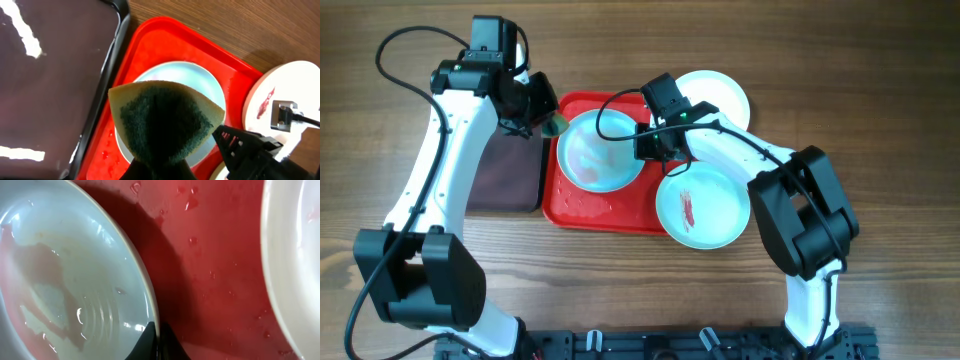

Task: Clean dirty plates on tray and stack at the side

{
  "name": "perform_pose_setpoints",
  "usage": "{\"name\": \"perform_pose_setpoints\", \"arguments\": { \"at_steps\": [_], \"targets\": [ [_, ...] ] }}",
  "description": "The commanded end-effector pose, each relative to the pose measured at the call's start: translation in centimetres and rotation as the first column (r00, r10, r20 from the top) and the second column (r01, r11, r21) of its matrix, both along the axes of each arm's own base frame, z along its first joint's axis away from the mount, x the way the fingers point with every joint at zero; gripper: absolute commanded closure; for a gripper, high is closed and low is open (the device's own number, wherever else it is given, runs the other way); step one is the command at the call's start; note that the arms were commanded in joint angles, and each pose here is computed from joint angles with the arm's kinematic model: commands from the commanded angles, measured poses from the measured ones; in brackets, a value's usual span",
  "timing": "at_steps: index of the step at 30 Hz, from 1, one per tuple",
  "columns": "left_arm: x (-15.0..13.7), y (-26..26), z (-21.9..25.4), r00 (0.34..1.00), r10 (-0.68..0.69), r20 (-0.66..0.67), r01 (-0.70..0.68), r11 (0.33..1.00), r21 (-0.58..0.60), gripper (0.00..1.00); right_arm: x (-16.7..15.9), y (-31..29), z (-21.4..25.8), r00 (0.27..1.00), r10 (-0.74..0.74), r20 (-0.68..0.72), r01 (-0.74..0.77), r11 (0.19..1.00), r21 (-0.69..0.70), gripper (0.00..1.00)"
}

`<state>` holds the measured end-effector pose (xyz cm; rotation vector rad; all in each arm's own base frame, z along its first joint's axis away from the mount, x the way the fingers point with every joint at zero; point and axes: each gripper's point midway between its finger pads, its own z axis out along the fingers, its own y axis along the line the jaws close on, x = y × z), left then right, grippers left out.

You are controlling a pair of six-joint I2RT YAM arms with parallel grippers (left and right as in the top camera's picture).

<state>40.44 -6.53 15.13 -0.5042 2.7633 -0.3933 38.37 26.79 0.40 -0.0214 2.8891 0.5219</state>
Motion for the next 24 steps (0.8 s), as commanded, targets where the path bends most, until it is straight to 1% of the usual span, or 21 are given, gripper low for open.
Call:
{"name": "perform_pose_setpoints", "arguments": {
  "at_steps": [1, 3, 5, 7, 10, 13, 18, 20, 24],
  "targets": [
    [0.3, 1.3, -0.1, 1.000, 0.014, 0.012, -0.015, 0.997, 0.082, 0.96, -1.0, -0.8, 1.7, 1.000, 0.008, 0.008, -0.007, 0.999, -0.038, 0.96],
    [0.3, 1.7, -0.1, 1.000, 0.022, 0.014, -0.023, 0.995, 0.100, 0.96, -0.9, -1.6, 4.1, 0.998, 0.017, 0.065, -0.012, 0.997, -0.074, 0.96],
    [0.4, 1.7, -0.1, 1.000, 0.023, 0.015, -0.025, 0.994, 0.102, 0.96, -0.7, -2.7, 6.2, 0.992, 0.001, 0.123, 0.014, 0.992, -0.122, 0.96],
    [0.6, 1.7, 0.0, 0.999, 0.026, 0.025, -0.029, 0.995, 0.100, 0.96, -0.3, -5.0, 9.8, 0.971, -0.007, 0.239, 0.062, 0.972, -0.226, 0.96],
    [0.7, 1.7, 0.0, 0.999, 0.047, 0.025, -0.049, 0.995, 0.091, 0.96, 0.0, -6.6, 12.2, 0.941, 0.007, 0.338, 0.108, 0.940, -0.322, 0.96],
    [0.6, 1.5, 0.0, 0.998, 0.051, 0.022, -0.052, 0.995, 0.081, 0.96, 0.1, -7.8, 14.5, 0.900, 0.041, 0.435, 0.165, 0.889, -0.426, 0.96],
    [0.4, 1.3, -0.1, 0.999, 0.049, 0.011, -0.049, 0.997, 0.067, 0.96, -0.6, -8.6, 17.7, 0.816, 0.139, 0.561, 0.281, 0.753, -0.595, 0.96],
    [0.2, 1.2, -0.2, 0.999, 0.047, 0.003, -0.047, 0.997, 0.069, 0.96, -1.2, -8.3, 19.7, 0.758, 0.214, 0.616, 0.344, 0.671, -0.657, 0.96],
    [0.1, 1.3, -0.3, 0.999, 0.047, -0.002, -0.047, 0.996, 0.069, 0.96, -2.5, -7.5, 22.9, 0.658, 0.286, 0.697, 0.465, 0.574, -0.674, 0.96]
  ]
}}
